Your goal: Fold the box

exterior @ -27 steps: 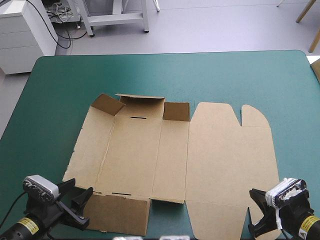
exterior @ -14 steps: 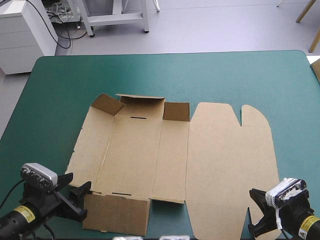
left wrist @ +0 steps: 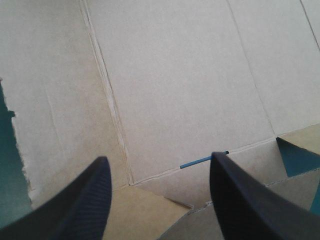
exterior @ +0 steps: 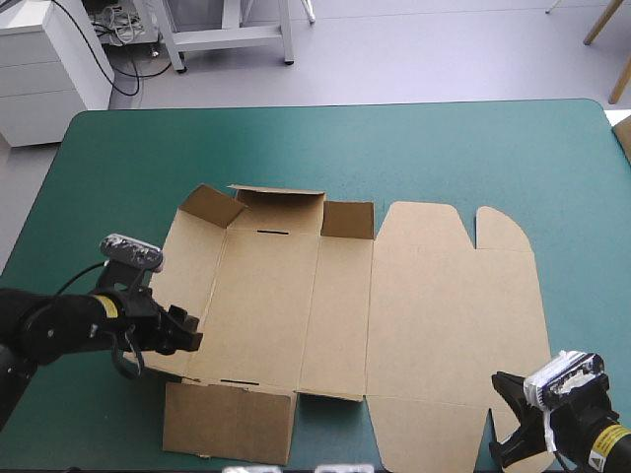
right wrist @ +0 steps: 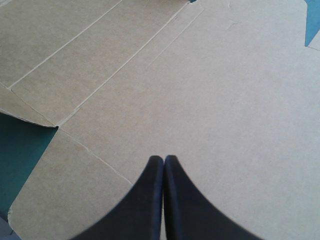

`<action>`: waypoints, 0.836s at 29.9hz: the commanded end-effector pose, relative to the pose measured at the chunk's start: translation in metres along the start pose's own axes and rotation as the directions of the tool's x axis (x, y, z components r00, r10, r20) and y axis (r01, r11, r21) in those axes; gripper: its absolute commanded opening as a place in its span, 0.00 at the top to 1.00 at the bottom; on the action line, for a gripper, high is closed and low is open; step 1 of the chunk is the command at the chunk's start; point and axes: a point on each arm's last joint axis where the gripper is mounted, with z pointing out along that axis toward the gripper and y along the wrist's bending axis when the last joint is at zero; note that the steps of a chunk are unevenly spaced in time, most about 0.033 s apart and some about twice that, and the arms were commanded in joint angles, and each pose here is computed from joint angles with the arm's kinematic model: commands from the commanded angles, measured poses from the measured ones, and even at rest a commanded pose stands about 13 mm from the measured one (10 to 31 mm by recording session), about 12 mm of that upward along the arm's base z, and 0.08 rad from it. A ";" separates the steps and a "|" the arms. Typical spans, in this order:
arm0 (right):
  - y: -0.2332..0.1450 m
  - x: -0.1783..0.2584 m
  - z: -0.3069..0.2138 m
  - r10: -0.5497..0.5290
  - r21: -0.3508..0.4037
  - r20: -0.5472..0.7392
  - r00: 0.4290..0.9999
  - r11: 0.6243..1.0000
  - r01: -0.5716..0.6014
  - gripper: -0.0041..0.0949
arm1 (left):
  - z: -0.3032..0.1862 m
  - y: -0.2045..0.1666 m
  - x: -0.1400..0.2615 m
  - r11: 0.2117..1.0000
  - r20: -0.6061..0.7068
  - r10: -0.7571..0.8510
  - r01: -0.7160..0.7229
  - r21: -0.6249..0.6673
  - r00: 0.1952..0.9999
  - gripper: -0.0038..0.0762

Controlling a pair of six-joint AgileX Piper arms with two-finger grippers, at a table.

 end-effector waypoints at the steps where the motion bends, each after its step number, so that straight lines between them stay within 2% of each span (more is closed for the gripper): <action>1: 0.000 -0.013 -0.004 0.002 0.003 0.084 0.996 1.000 -0.002 0.98 | -0.001 -0.002 -0.025 1.000 -0.033 -0.007 0.007 0.016 0.999 0.43; 5: 0.000 -0.013 -0.004 0.002 0.003 0.084 0.996 1.000 -0.002 0.98 | 0.003 0.000 -0.044 1.000 -0.112 0.002 -0.001 0.003 0.994 0.43; 13: 0.000 -0.013 -0.004 0.002 0.003 0.084 0.996 1.000 -0.002 0.98 | 0.008 0.019 -0.068 1.000 -0.098 -0.025 0.025 -0.003 0.995 0.43; 19: 0.000 -0.013 -0.004 0.002 0.003 0.084 0.996 1.000 -0.002 0.98 | 0.008 0.056 -0.072 0.993 -0.045 -0.087 0.090 0.077 0.995 0.43; 25: 0.000 -0.013 -0.004 0.002 0.003 0.084 0.996 1.000 -0.002 0.98 | 0.011 0.100 -0.067 0.982 -0.044 -0.187 0.188 0.029 0.981 0.43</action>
